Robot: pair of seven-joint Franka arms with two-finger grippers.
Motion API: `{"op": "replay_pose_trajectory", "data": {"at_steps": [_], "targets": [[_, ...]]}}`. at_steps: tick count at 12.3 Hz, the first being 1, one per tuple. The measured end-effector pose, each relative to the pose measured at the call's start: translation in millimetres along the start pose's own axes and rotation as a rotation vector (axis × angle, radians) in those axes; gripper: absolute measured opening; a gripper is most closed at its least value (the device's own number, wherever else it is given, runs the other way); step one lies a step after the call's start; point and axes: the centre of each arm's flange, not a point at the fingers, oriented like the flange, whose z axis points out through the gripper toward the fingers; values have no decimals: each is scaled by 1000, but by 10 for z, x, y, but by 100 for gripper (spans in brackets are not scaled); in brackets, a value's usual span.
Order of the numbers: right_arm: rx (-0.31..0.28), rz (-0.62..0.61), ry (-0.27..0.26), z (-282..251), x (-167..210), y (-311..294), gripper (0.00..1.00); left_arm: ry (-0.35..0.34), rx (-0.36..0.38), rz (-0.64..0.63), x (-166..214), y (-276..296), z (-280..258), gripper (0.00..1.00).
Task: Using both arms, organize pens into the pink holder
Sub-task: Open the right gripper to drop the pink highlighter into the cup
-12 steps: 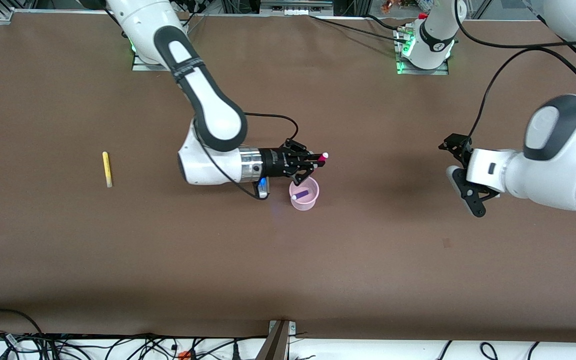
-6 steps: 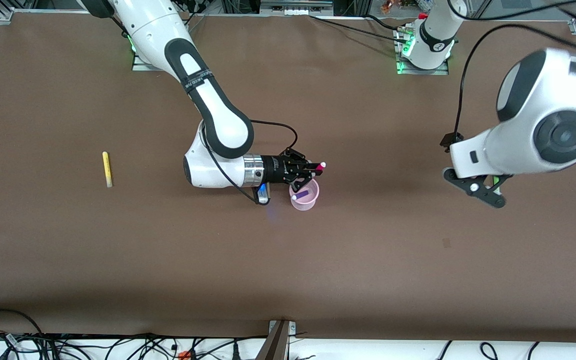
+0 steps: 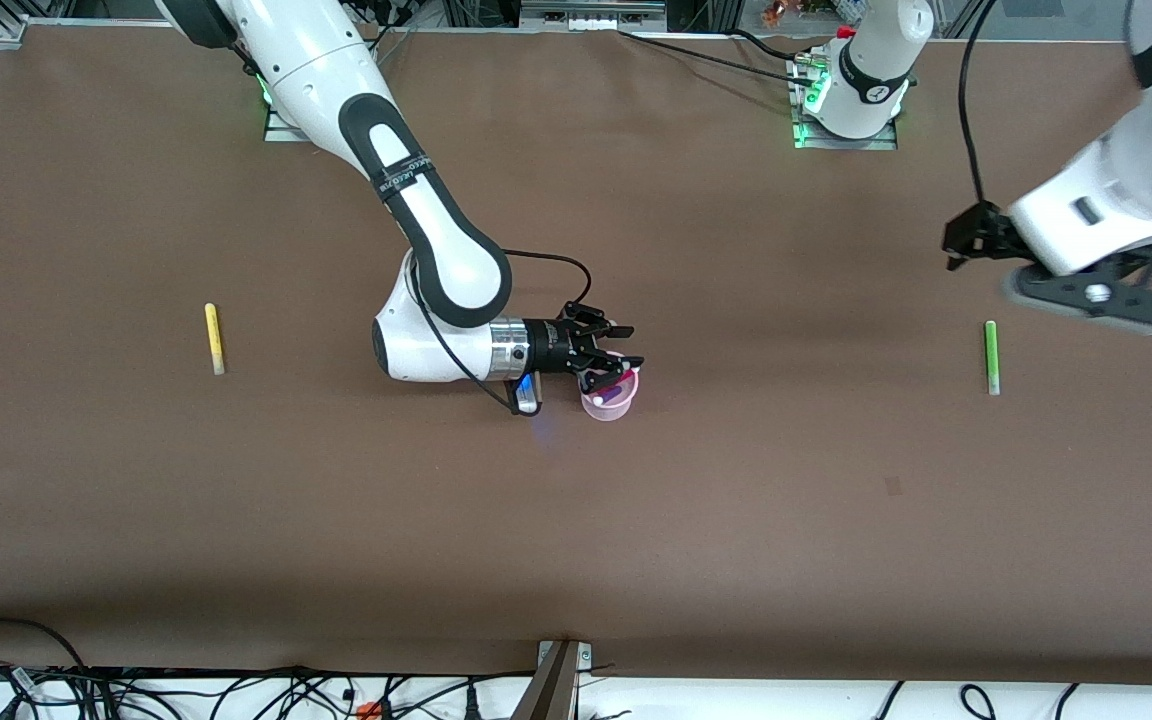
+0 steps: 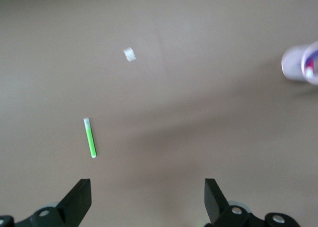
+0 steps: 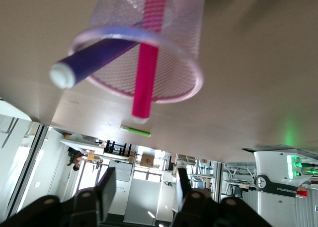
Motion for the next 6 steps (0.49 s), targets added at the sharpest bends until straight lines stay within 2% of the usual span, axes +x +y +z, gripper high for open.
{"op": "replay_pose_trajectory", "data": {"at_steps": [1, 3, 6], "targets": [[13, -17, -3, -51, -81, -71, 74, 51, 8, -55, -89, -56, -10, 100], [32, -76, 18, -252, -280, -229, 99, 61, 18, -108, -295, -111, 115, 100], [61, -203, 95, -861, -765, -485, 100, 69, -16, -146, -361, -30, 312, 100]]}}
